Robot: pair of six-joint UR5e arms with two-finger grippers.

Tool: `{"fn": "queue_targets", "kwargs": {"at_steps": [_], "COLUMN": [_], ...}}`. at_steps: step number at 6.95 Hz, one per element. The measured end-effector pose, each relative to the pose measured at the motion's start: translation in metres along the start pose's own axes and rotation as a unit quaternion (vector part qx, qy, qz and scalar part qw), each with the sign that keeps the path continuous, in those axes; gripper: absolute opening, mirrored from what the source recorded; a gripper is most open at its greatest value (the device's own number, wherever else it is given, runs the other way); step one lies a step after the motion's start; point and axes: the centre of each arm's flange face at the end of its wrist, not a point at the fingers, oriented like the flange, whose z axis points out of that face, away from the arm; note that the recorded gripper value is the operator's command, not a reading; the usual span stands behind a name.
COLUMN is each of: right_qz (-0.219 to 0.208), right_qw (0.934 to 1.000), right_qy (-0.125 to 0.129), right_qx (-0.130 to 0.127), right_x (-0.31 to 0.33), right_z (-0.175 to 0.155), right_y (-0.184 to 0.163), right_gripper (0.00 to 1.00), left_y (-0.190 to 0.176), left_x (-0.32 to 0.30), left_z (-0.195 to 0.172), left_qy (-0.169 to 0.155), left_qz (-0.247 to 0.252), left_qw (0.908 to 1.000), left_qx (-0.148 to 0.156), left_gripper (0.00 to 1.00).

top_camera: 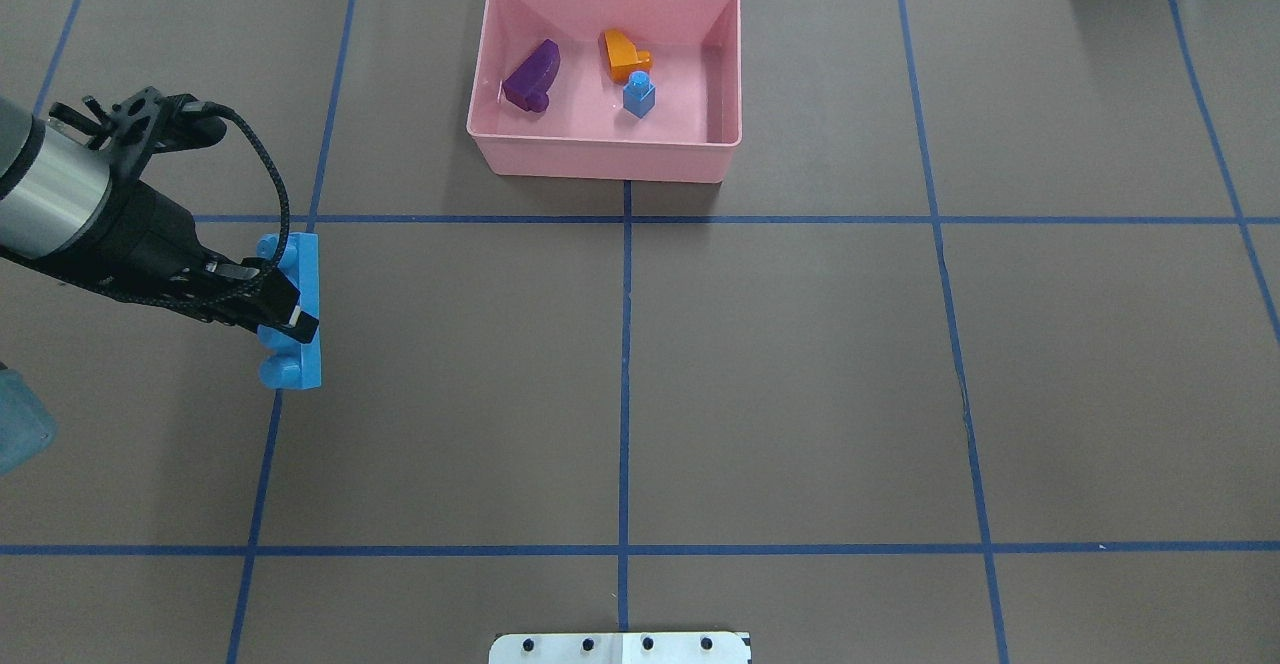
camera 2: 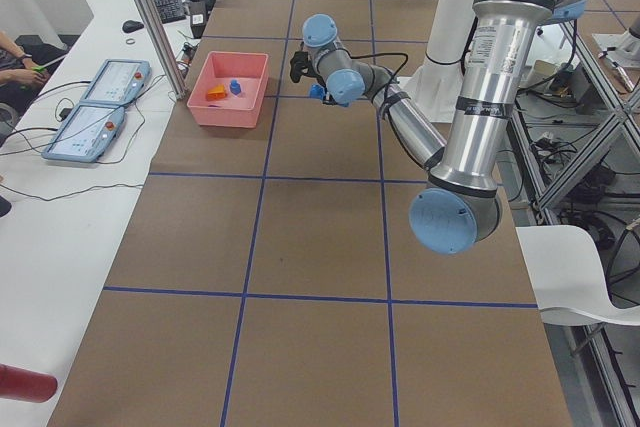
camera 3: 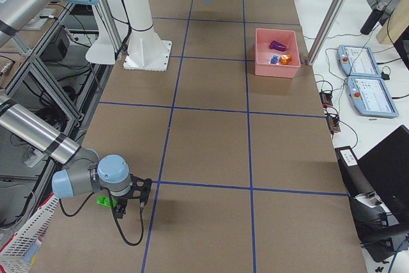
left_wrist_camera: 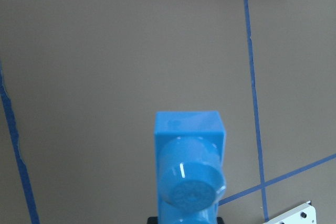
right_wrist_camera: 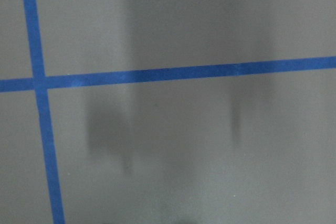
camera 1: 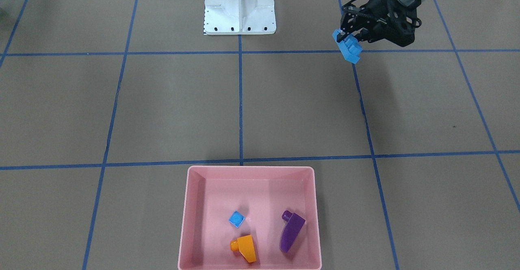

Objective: Put all blocks into box

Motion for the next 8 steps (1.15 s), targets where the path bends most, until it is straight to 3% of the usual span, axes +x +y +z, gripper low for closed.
{"fn": "queue_targets", "kwargs": {"at_steps": [1, 3, 5, 8], "right_qz": [0.023, 0.026, -0.003, -0.025], "right_qw": [0.9997, 0.9996, 0.9986, 0.9955], "right_qy": [-0.001, -0.011, -0.023, -0.010], "right_qx": [0.004, -0.008, -0.048, -0.091], "right_x": [0.002, 0.000, -0.009, 0.000], "right_z": [0.001, 0.004, 0.011, 0.026], "right_y": [0.002, 0.005, 0.007, 0.015], "right_gripper": [1.00, 1.00, 1.00, 1.00], "left_y": [-0.001, -0.001, -0.002, -0.003], "left_x": [0.001, 0.001, -0.002, -0.001], "left_z": [0.000, 0.000, -0.001, -0.008], "left_qy": [0.000, 0.000, -0.005, -0.004], "left_qz": [0.000, 0.000, -0.001, 0.001], "left_qw": [1.0000, 1.0000, 1.0000, 0.9998], "left_qx": [0.000, 0.001, 0.008, 0.017], "left_gripper": [0.00, 0.00, 0.00, 0.00]}}
